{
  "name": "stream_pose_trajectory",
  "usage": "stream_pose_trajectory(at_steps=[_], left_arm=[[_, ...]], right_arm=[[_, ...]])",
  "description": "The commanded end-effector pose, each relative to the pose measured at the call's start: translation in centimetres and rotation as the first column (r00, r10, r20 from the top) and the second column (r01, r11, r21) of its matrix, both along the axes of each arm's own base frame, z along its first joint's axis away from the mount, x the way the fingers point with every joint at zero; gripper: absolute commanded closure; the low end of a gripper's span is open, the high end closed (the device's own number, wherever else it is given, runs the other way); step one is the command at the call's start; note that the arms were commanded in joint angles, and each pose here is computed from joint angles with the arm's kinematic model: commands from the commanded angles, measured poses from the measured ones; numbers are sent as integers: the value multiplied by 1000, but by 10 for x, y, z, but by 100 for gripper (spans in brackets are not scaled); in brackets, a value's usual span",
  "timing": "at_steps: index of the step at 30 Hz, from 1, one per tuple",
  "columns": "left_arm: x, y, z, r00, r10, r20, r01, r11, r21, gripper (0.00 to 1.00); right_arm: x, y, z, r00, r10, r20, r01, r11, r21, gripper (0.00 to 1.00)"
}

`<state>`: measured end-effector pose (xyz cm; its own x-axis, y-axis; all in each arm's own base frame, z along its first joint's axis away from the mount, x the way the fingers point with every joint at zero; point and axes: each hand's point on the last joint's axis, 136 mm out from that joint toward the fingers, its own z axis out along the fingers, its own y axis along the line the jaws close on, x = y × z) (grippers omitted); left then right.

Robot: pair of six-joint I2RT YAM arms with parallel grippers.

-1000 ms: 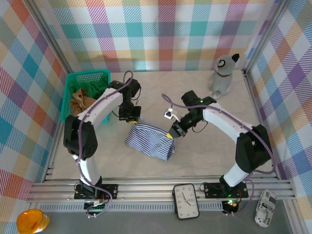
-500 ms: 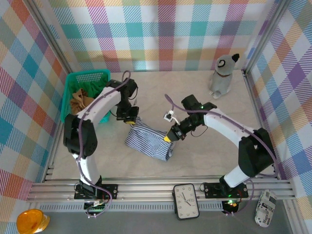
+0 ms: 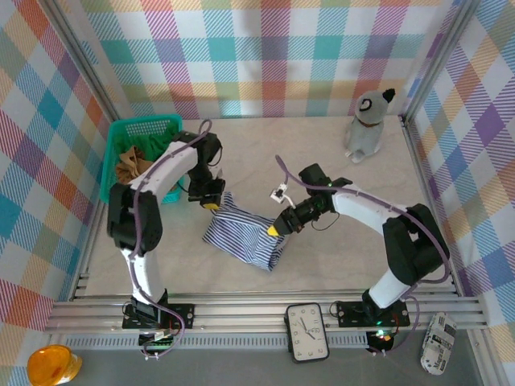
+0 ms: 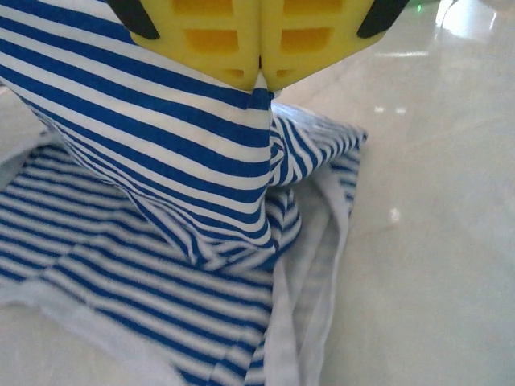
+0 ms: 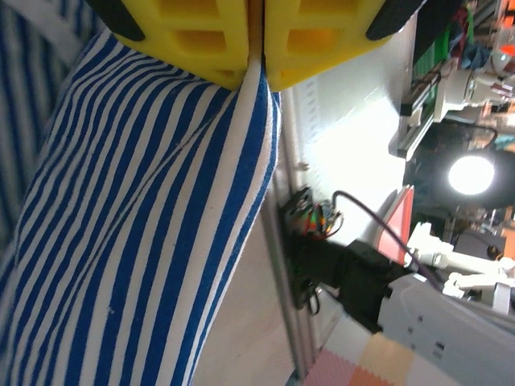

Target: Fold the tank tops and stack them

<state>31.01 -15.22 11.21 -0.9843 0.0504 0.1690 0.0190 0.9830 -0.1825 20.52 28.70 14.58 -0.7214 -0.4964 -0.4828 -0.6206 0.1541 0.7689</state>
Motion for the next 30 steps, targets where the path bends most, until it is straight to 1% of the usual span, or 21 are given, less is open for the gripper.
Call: stream_pose_trajectory(at_steps=[1, 6, 8, 13, 15, 16, 20, 21, 22, 24, 26, 27, 29, 30], left_arm=[[23, -6, 4, 1000, -20, 14, 20, 999, -36, 100], [49, -17, -10, 1000, -22, 4, 22, 999, -46, 100], [56, -21, -18, 1000, -22, -11, 22, 998, -52, 100], [75, -24, -28, 1000, -17, 10, 17, 999, -35, 98], [85, -25, -30, 999, -4, 37, 5, 999, -37, 98], [89, -27, -31, 999, 1, 45, 1, 999, -41, 96], [106, -34, -37, 997, 21, 75, -17, 998, -59, 88], [110, -35, -39, 996, 31, 89, -25, 998, -61, 83], [115, -36, -40, 994, 43, 105, -37, 997, -62, 80], [123, -38, -39, 989, 60, 138, -51, 996, -69, 73], [132, -36, -35, 981, 76, 179, -67, 996, -57, 66], [137, -35, -31, 975, 85, 207, -75, 996, -56, 64], [146, -31, -23, 962, 95, 257, -88, 995, -39, 61], [149, -27, -18, 954, 97, 283, -96, 995, -17, 57]], right_arm=[[16, -8, 7, 1000, -2, 18, 0, 998, 57, 88], [41, -20, -14, 998, -53, 21, 52, 998, 31, 87], [51, -24, -17, 997, -78, -4, 78, 997, 25, 86], [73, -31, -37, 993, -117, 25, 119, 988, -101, 80], [76, -34, -43, 992, -121, 35, 125, 983, -138, 75], [79, -36, -47, 991, -123, 53, 130, 977, -167, 73], [96, -48, -60, 980, -151, 131, 182, 947, -265, 75], [102, -52, -65, 973, -163, 161, 206, 931, -301, 75], [111, -60, -74, 962, -182, 202, 245, 902, -356, 76], [126, -69, -78, 941, -198, 273, 298, 867, -398, 76], [143, -76, -78, 908, -216, 360, 363, 834, -415, 75], [152, -78, -75, 887, -226, 402, 395, 824, -407, 73], [160, -77, -68, 868, -244, 433, 424, 818, -388, 67], [161, -77, -65, 865, -248, 437, 428, 819, -383, 63]])
